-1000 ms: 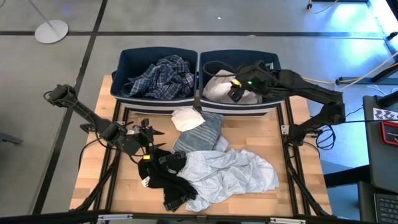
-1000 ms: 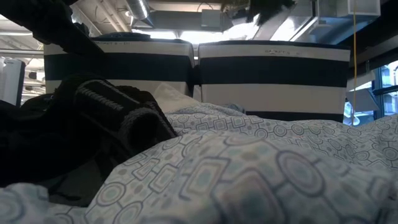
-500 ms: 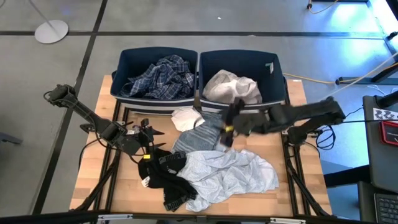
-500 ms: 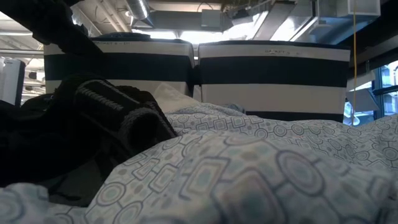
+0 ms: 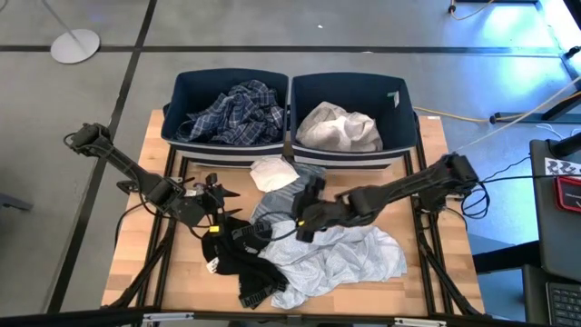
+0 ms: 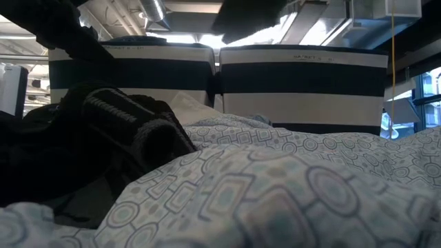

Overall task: Sort clothes
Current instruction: Put the white socks into the right blue laundry bin

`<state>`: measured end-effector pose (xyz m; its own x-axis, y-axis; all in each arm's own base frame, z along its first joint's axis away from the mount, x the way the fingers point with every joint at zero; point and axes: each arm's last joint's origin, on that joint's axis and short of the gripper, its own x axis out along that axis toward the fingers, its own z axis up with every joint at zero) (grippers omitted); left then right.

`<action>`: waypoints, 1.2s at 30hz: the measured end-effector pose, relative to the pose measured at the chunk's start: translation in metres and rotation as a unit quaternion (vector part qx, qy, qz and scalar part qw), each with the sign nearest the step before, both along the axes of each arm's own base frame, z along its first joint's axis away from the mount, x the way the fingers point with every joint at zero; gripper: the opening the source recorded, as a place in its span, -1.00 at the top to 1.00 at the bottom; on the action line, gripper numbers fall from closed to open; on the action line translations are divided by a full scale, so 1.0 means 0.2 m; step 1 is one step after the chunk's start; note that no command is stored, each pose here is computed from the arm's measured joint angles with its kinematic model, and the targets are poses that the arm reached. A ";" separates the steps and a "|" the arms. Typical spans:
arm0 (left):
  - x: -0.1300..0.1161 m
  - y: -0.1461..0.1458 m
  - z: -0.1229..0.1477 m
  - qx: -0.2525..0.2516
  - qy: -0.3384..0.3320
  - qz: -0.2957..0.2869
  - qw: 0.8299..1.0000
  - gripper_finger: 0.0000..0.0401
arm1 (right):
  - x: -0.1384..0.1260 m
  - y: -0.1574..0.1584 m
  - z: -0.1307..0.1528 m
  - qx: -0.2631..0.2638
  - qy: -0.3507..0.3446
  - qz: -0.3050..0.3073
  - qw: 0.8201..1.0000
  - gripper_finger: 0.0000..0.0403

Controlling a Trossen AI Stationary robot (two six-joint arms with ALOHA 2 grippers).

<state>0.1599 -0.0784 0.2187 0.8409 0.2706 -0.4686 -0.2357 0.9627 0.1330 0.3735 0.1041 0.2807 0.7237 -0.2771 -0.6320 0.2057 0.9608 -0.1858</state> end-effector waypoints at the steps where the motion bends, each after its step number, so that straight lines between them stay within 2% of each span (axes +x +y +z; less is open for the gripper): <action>1: 0.00 0.00 0.00 0.000 0.000 0.000 1.000 -0.01 | 0.02 0.00 -0.02 -0.007 -0.001 0.005 1.000 -0.40; 6: 0.00 0.00 0.00 0.001 0.000 0.002 1.000 -0.01 | 0.15 -0.04 -0.13 -0.043 -0.017 0.015 0.999 -0.40; 18: 0.00 0.00 0.00 0.003 0.001 0.002 1.000 -0.01 | 0.28 -0.37 -0.29 -0.078 0.006 -0.065 0.995 -0.40; 23: 0.00 0.00 0.00 0.002 0.000 0.002 1.000 -0.01 | 0.31 -0.45 -0.35 -0.109 0.010 -0.117 0.987 -0.40; 29: 0.00 0.00 0.00 0.003 0.001 0.001 1.000 -0.01 | 0.33 -0.46 -0.47 -0.194 0.036 -0.175 0.965 -0.40; 32: 0.00 0.00 0.00 0.004 0.001 0.001 1.000 -0.01 | 0.34 -0.48 -0.52 -0.192 0.043 -0.188 0.962 -0.40; 36: 0.00 0.00 0.00 0.004 0.001 0.001 1.000 -0.01 | 0.35 -0.53 -0.58 -0.161 0.050 -0.189 0.967 -0.40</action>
<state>0.1605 -0.0774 0.2188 0.8396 0.2759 -0.4680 -0.2375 0.9612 0.1405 0.4443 -0.0020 0.1644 0.4721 -0.7041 -0.5304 0.4969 0.7095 -0.4996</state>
